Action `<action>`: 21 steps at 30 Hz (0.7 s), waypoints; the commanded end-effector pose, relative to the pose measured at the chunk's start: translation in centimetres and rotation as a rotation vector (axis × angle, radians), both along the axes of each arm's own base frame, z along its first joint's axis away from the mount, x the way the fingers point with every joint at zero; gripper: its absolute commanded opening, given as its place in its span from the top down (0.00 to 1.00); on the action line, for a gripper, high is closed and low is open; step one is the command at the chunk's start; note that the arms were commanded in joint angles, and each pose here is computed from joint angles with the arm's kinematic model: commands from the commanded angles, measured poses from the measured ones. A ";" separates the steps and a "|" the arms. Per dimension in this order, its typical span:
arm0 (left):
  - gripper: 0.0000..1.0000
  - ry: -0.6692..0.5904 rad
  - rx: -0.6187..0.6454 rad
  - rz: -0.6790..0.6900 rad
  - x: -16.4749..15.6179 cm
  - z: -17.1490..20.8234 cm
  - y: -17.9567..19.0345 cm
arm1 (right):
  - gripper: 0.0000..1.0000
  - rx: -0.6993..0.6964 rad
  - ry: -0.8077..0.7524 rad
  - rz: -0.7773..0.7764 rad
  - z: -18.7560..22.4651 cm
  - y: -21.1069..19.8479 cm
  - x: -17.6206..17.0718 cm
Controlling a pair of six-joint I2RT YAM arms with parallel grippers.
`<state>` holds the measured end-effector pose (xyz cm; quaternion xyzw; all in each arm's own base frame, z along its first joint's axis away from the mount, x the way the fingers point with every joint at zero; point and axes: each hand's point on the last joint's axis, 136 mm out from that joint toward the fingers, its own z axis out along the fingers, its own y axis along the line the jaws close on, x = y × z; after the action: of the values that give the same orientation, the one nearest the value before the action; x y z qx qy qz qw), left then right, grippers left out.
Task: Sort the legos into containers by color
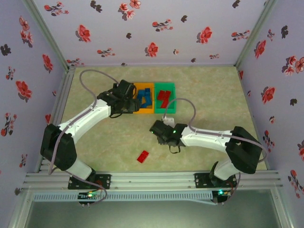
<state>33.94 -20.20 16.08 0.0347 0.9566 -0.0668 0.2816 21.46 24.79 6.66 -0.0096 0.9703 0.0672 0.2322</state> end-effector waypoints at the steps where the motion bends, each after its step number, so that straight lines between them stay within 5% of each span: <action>1: 0.27 -0.006 0.018 0.003 -0.7 0.3 0.7 | 0.66 -0.005 -0.140 -0.003 4.4 -1.0 4.0; 11: 0.26 0.005 -0.017 -0.001 -1.7 0.5 0.4 | 0.65 0.010 -0.269 -0.020 11.1 -1.8 14.5; 17: 0.27 0.015 -0.027 -0.049 -3.2 0.7 -1.0 | 0.65 0.041 -0.233 -0.020 10.2 -1.2 19.5; 21: 0.27 0.031 -0.029 -0.076 -4.9 0.2 -1.7 | 0.55 0.059 -0.196 -0.029 8.9 -0.8 22.1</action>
<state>30.86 -22.01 16.47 0.0649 0.9543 -0.0882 0.2781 42.32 23.23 15.52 0.0186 0.9389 0.0757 0.3353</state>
